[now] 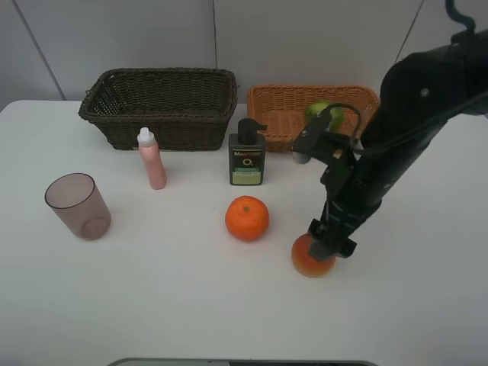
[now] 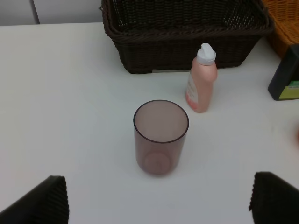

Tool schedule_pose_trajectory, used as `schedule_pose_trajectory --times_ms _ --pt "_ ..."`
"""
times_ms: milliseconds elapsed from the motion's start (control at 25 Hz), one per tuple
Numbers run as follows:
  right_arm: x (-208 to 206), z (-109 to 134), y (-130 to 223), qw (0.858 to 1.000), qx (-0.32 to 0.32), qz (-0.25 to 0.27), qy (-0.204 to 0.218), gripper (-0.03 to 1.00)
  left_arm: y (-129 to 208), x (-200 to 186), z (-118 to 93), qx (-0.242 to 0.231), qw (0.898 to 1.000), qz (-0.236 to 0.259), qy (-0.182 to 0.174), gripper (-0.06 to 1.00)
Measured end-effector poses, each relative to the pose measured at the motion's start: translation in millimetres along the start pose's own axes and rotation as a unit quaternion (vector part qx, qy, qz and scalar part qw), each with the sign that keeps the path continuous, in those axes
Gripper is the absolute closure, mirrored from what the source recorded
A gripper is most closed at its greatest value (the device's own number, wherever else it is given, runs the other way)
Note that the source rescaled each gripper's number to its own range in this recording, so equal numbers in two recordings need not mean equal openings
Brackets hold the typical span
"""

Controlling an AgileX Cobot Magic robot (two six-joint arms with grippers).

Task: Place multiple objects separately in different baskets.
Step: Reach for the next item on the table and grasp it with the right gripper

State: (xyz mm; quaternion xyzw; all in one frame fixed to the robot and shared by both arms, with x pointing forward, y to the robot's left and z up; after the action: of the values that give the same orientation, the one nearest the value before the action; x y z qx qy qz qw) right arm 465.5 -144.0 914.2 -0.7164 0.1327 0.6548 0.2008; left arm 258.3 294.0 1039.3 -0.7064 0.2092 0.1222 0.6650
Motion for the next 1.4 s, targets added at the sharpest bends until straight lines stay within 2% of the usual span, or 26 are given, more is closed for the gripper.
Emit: schedule_pose_trajectory --times_ms 440,720,1000,1400 --pt "19 17 18 0.988 -0.154 0.012 -0.013 -0.03 0 0 0 0.0 1.0 0.0 0.0 -0.06" --pt "29 19 27 0.985 -0.174 0.005 0.001 -0.03 0 0 0 0.0 1.0 0.0 0.0 -0.06" --pt "30 19 16 0.983 -0.181 -0.026 0.02 -0.03 0 0 0 0.0 1.0 0.0 0.0 -0.06" --pt "46 18 9 0.982 -0.184 -0.035 0.026 -0.03 0 0 0 0.0 1.0 0.0 0.0 -0.06"
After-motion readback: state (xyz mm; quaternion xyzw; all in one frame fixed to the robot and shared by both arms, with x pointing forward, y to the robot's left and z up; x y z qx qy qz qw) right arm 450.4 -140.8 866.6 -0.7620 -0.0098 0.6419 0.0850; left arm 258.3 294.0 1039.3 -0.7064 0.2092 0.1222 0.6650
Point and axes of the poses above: a point on each arm's last joint axis where the gripper is mounted, x pointing out along that axis toward the gripper, z along the wrist's bending axis when the last joint is at zero, y = z × x, the point moved 3 cm from there along x, pointing out along that axis toward the gripper, and after that the axes turned 2 degrees about -x, right-handed, at the moved point
